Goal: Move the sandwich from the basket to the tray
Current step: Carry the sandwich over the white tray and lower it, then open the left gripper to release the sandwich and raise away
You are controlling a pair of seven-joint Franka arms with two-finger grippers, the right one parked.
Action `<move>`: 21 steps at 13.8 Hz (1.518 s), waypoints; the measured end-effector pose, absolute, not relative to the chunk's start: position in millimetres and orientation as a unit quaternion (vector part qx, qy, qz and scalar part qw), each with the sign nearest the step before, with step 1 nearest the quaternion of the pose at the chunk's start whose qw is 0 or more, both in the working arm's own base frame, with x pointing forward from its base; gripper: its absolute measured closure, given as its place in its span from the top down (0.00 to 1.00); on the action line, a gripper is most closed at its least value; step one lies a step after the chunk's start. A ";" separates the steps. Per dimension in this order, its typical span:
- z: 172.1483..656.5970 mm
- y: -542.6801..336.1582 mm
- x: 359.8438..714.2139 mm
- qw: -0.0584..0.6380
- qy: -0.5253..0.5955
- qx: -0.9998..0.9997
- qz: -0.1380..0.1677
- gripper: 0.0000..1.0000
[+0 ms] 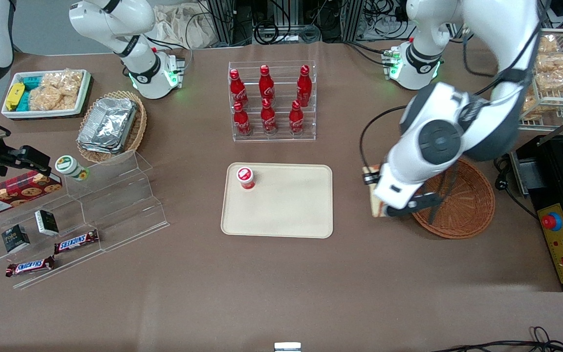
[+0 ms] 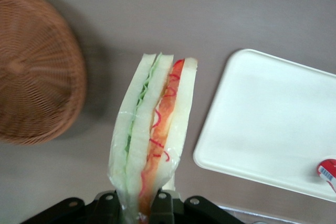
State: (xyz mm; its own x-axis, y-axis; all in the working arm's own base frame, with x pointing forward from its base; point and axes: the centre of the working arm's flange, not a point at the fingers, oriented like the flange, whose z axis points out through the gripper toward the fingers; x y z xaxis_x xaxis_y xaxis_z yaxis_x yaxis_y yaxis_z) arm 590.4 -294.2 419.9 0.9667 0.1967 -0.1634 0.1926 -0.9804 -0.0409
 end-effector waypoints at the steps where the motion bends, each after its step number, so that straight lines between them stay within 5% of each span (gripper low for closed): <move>1: 405.0 -317.1 594.3 0.007 -0.085 -0.992 0.089 0.19; 11: 248.8 -418.1 587.7 -0.006 -0.046 -0.992 0.115 0.16; 17: 252.2 -422.3 591.0 -0.001 -0.048 -0.994 0.103 0.72; 20: 300.3 -405.2 610.3 -0.004 -0.066 -0.995 0.077 0.99; 21: 328.1 -386.2 620.9 -0.002 -0.079 -0.995 0.067 1.00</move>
